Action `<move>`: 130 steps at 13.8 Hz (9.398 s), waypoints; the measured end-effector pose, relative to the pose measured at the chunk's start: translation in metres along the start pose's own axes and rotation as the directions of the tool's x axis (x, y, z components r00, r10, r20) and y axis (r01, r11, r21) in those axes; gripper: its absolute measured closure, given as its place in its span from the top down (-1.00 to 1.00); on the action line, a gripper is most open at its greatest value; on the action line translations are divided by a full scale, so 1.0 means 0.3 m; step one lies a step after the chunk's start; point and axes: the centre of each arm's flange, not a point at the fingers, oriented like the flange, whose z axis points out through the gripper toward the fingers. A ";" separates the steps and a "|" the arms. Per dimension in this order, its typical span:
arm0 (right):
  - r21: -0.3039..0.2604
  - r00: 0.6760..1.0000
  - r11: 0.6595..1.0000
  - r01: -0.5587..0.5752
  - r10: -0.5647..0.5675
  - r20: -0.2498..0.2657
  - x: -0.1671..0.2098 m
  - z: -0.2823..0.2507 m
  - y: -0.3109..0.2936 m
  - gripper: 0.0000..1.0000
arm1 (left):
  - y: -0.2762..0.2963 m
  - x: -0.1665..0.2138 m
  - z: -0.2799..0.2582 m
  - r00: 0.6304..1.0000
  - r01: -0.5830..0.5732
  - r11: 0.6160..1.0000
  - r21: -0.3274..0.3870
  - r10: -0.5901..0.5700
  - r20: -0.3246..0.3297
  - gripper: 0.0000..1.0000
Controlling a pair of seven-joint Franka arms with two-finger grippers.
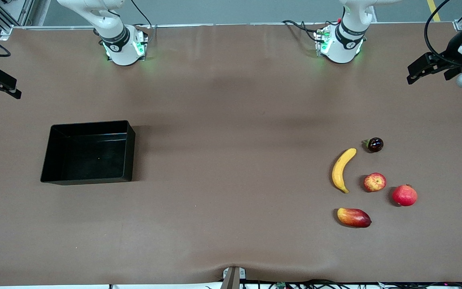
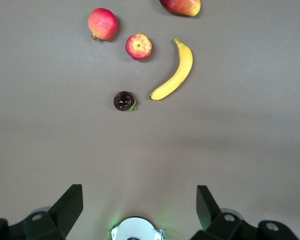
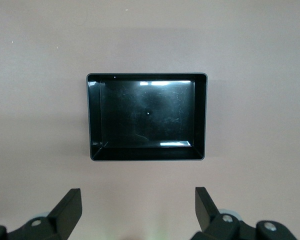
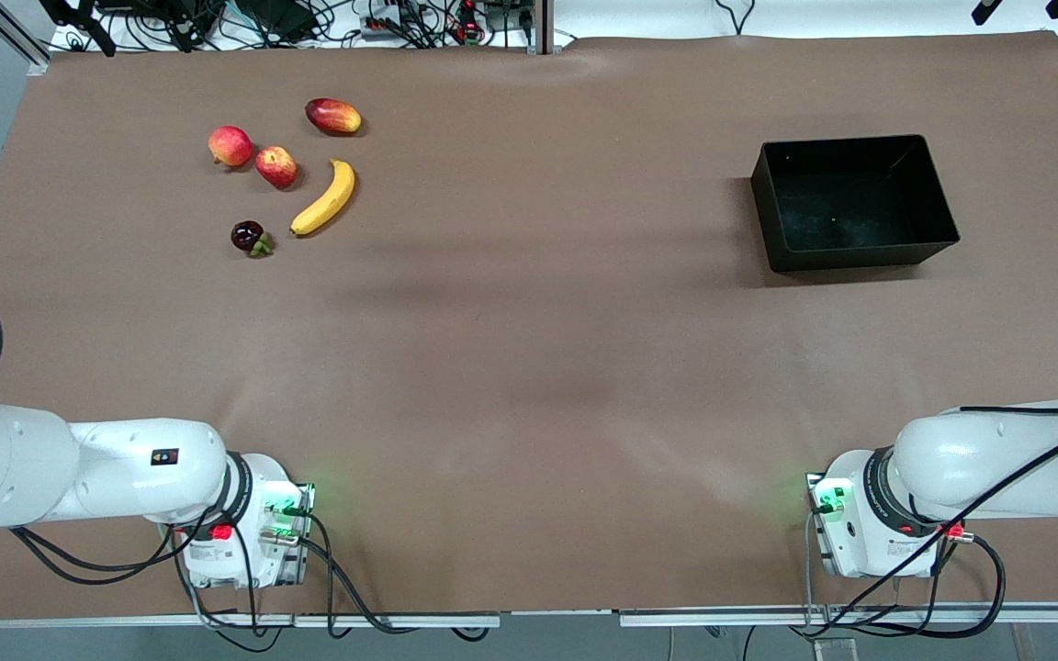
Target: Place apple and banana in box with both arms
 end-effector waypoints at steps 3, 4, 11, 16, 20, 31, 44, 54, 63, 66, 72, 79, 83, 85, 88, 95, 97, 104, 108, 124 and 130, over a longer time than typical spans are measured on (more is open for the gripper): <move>0.000 1.000 1.000 0.000 0.000 0.000 0.000 0.000 0.000 1.00 | -0.002 0.000 0.000 1.000 0.001 1.000 0.000 -0.001 0.000 1.00; 0.000 1.000 1.000 0.000 0.000 0.000 0.000 0.001 0.000 1.00 | -0.005 0.001 0.000 1.000 0.003 1.000 0.000 -0.003 0.000 1.00; 0.000 1.000 1.000 -0.002 0.002 0.002 0.001 0.003 0.004 1.00 | -0.014 0.163 0.162 1.000 0.008 1.000 0.016 -0.009 0.026 1.00; 0.002 1.000 1.000 -0.011 0.011 0.014 0.011 0.025 0.020 1.00 | -0.071 0.361 0.399 0.999 0.041 0.999 -0.001 -0.041 0.036 1.00; 0.010 0.991 0.994 -0.111 0.110 0.076 0.048 0.160 0.216 1.00 | -0.122 0.483 0.572 0.999 0.039 0.997 0.059 -0.039 0.010 1.00; 0.061 0.979 0.998 -0.025 0.012 0.203 0.296 0.997 0.545 1.00 | -0.077 0.634 1.002 0.987 0.144 0.990 0.005 -0.143 -0.067 1.00; 0.099 0.969 0.995 0.024 -0.048 0.243 0.273 1.384 0.590 -0.78 | -0.104 0.630 1.276 0.981 0.166 0.986 -0.020 -0.167 -0.102 1.00; 0.266 0.947 0.962 -0.058 -0.031 0.320 0.343 1.157 0.465 -0.89 | -0.139 0.639 1.422 0.979 0.182 0.983 -0.030 -0.184 -0.087 1.00; 0.225 0.923 0.971 -0.076 -0.017 0.384 0.440 0.969 -0.285 -0.89 | -0.131 0.644 1.443 0.980 0.175 0.984 -0.034 -0.178 -0.091 0.55; 0.269 0.923 0.961 -0.067 -0.043 0.383 0.436 0.968 -0.496 -0.89 | -0.129 0.647 1.439 0.980 0.174 0.984 -0.035 -0.176 -0.094 0.55; 0.201 0.939 0.979 -0.028 -0.043 0.342 0.325 1.106 -1.025 -0.89 | -0.120 0.687 1.203 0.981 0.173 0.985 -0.014 -0.173 -0.082 0.54; 0.139 0.965 0.984 -0.108 0.070 0.253 0.122 1.261 -1.521 -0.89 | -0.009 0.615 1.002 0.990 0.141 0.990 0.011 -0.140 -0.034 0.54; 0.122 0.965 0.985 -0.123 0.090 0.248 0.088 1.340 -1.578 -0.89 | 0.077 0.580 0.903 0.992 0.122 0.992 0.025 -0.122 0.011 0.54; 0.110 0.958 0.979 -0.174 0.143 0.247 0.102 1.362 -1.563 -0.59 | 0.154 0.556 0.843 0.995 0.095 0.995 0.032 -0.095 -0.006 0.54; 0.109 0.953 0.974 -0.199 0.166 0.255 0.145 1.304 -1.535 0.01 | 0.260 0.513 0.786 0.995 0.096 0.995 0.025 -0.095 -0.013 0.54; 0.115 0.889 0.932 -0.344 0.284 0.358 0.435 0.669 -0.982 1.00 | 0.628 0.335 0.808 0.972 0.235 0.972 0.007 -0.235 0.028 0.54; 0.120 0.878 0.917 -0.380 0.316 0.361 0.464 0.563 -0.828 1.00 | 0.728 0.275 0.842 0.964 0.266 0.964 0.011 -0.266 0.030 0.54; 0.084 0.941 0.948 -0.307 0.290 0.173 0.374 0.145 -0.382 1.00 | 1.098 0.000 1.047 0.937 0.349 0.937 0.026 -0.349 0.005 0.54; 0.001 0.962 0.968 -0.252 0.251 0.107 0.221 -0.031 -0.221 1.00 | 1.154 -0.101 1.182 0.952 0.305 0.952 0.000 -0.305 0.008 0.54; 0.001 0.999 0.999 -0.043 0.043 0.013 -0.023 -0.033 -0.116 1.00 | 1.197 -0.181 1.457 0.958 0.288 0.956 0.056 -0.287 -0.029 0.75; 0.007 1.000 1.000 0.023 -0.023 0.006 -0.016 -0.036 0.008 1.00 | 1.199 -0.146 1.308 0.952 0.297 0.954 0.041 -0.292 -0.094 1.00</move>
